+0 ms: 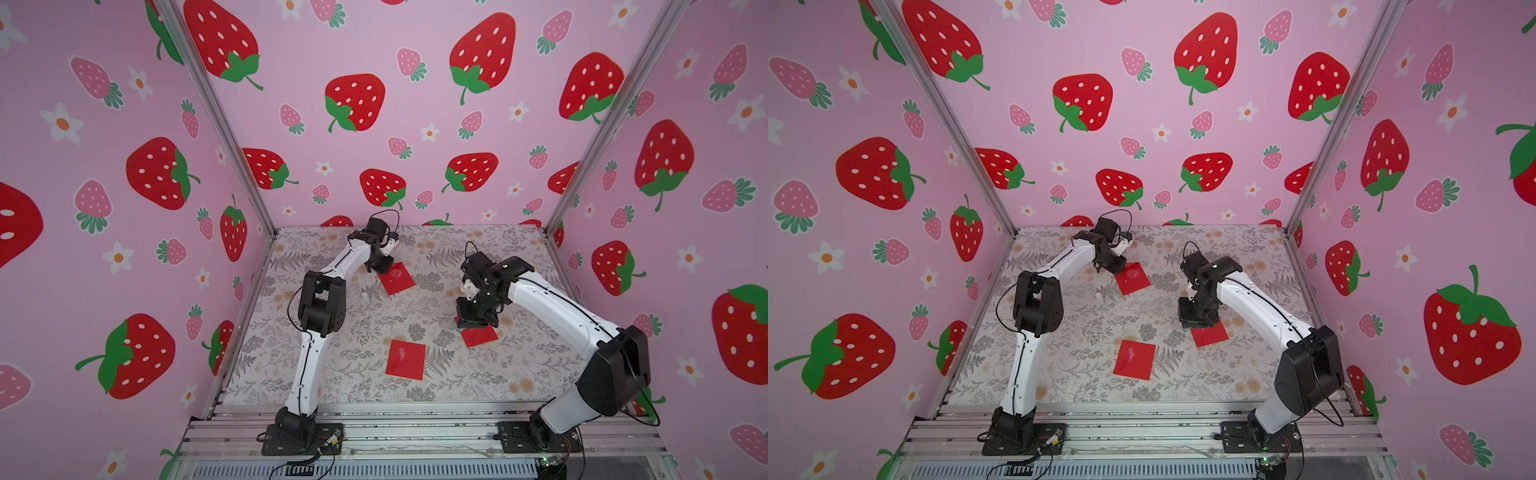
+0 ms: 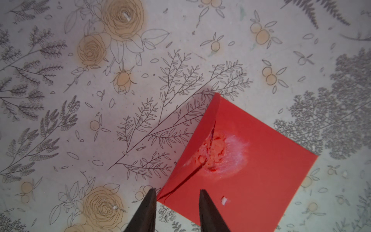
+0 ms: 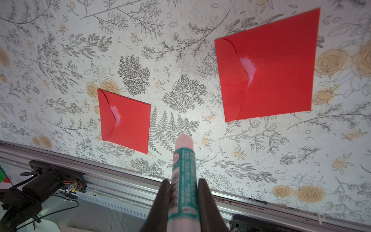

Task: Seal the envelope with a glue stick
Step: Move the envelope to the center of the board.

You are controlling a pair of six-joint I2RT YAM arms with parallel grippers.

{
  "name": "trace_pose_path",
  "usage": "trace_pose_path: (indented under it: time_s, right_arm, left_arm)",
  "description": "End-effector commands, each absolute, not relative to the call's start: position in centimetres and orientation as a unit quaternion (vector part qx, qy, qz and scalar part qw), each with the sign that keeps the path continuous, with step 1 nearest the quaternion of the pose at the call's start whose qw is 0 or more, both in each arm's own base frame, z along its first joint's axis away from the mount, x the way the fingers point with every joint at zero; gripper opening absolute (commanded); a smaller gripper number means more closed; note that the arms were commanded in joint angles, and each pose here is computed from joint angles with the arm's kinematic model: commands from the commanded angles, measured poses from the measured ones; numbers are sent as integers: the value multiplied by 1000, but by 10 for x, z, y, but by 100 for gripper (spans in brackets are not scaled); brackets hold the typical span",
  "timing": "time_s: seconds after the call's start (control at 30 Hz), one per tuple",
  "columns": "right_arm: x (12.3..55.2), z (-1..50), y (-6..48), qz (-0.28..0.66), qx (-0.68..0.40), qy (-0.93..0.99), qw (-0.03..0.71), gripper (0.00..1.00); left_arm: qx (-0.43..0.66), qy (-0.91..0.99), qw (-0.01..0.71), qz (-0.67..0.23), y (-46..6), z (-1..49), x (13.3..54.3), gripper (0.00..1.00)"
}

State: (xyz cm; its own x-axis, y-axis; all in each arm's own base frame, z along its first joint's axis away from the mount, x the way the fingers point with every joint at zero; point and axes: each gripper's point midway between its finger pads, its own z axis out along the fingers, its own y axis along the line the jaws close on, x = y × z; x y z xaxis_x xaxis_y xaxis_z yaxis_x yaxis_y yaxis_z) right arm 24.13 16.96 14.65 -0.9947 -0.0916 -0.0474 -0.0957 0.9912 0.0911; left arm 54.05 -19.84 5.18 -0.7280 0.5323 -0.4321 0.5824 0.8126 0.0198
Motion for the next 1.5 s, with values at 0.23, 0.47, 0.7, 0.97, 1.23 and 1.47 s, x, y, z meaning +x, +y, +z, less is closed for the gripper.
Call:
trace_pose_path:
  time_s: [0.23, 0.47, 0.7, 0.97, 1.23, 1.47]
  right_arm:
    - [239, 148, 174, 39, -52, 998, 12, 0]
    - [240, 146, 176, 37, -56, 998, 10, 0]
    - [239, 147, 179, 38, -59, 998, 12, 0]
    - [237, 147, 179, 38, -58, 997, 14, 0]
    - [235, 148, 180, 35, -63, 997, 14, 0]
    - [233, 147, 180, 34, -63, 997, 16, 0]
  left_arm:
    - [291, 930, 215, -65, -196, 57, 553, 37]
    - [288, 934, 199, -64, -194, 49, 550, 34]
    - [285, 938, 188, -68, -194, 47, 546, 31]
    - [283, 939, 174, -83, -199, 43, 542, 29]
    - [284, 940, 172, -80, -199, 42, 545, 25]
    - [289, 939, 168, -79, -200, 41, 546, 20]
